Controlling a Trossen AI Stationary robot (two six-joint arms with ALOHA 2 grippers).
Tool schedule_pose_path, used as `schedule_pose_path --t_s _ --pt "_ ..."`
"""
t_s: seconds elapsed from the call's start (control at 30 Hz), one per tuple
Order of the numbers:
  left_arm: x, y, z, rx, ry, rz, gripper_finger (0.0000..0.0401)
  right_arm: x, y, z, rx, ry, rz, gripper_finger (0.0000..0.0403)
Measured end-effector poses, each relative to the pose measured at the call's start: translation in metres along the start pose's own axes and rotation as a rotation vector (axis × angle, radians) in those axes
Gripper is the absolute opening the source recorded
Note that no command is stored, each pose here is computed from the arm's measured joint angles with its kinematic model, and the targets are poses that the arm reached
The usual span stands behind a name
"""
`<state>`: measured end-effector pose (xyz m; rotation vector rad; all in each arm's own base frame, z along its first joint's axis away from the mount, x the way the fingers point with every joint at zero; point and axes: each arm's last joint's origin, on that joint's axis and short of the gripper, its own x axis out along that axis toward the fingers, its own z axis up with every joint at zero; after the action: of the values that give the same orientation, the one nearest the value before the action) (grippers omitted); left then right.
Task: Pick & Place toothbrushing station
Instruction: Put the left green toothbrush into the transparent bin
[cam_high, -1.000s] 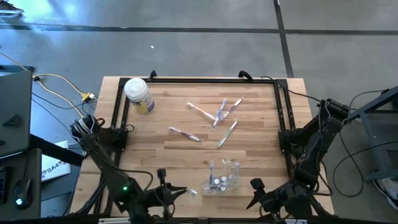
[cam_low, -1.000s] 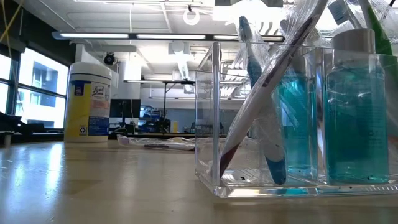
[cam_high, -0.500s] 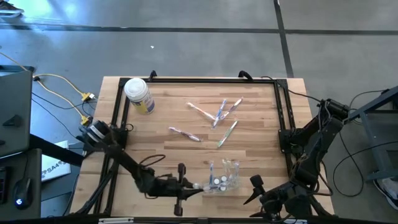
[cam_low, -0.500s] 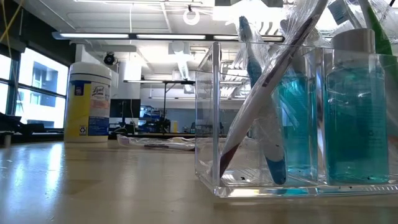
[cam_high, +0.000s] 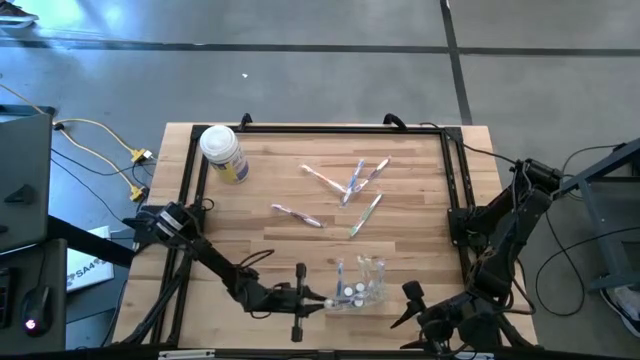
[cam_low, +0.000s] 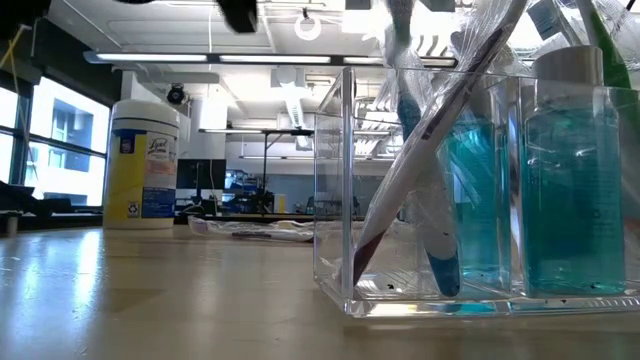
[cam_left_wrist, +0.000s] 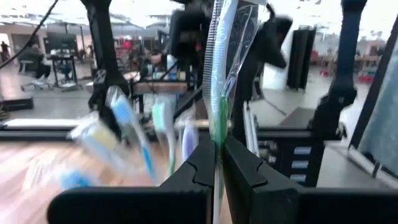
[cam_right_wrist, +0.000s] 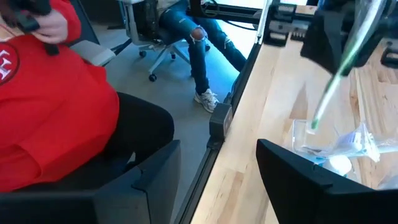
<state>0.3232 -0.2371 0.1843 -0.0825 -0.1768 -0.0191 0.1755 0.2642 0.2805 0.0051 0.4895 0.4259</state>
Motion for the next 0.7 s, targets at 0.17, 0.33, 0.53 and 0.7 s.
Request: schedule_pose_path --t_s 0.17,0.33,0.53,0.7 --pt "-0.013 0.009 -0.014 -0.025 0.033 0.042 0.0006 0.0 0.0 0.001 0.019 -0.012 0.003 0.0203" --pt "-0.014 0.013 -0.014 -0.023 0.022 0.045 0.0006 0.0 0.0 0.001 0.049 -0.012 0.003 0.0203" --pt "-0.01 0.02 -0.025 -0.054 0.105 0.056 0.0006 0.0 0.001 0.002 0.058 -0.017 0.005 0.0203" --pt "-0.01 0.02 -0.034 -0.074 0.109 0.04 0.0006 0.0 0.001 0.002 0.058 -0.017 0.005 0.0203"
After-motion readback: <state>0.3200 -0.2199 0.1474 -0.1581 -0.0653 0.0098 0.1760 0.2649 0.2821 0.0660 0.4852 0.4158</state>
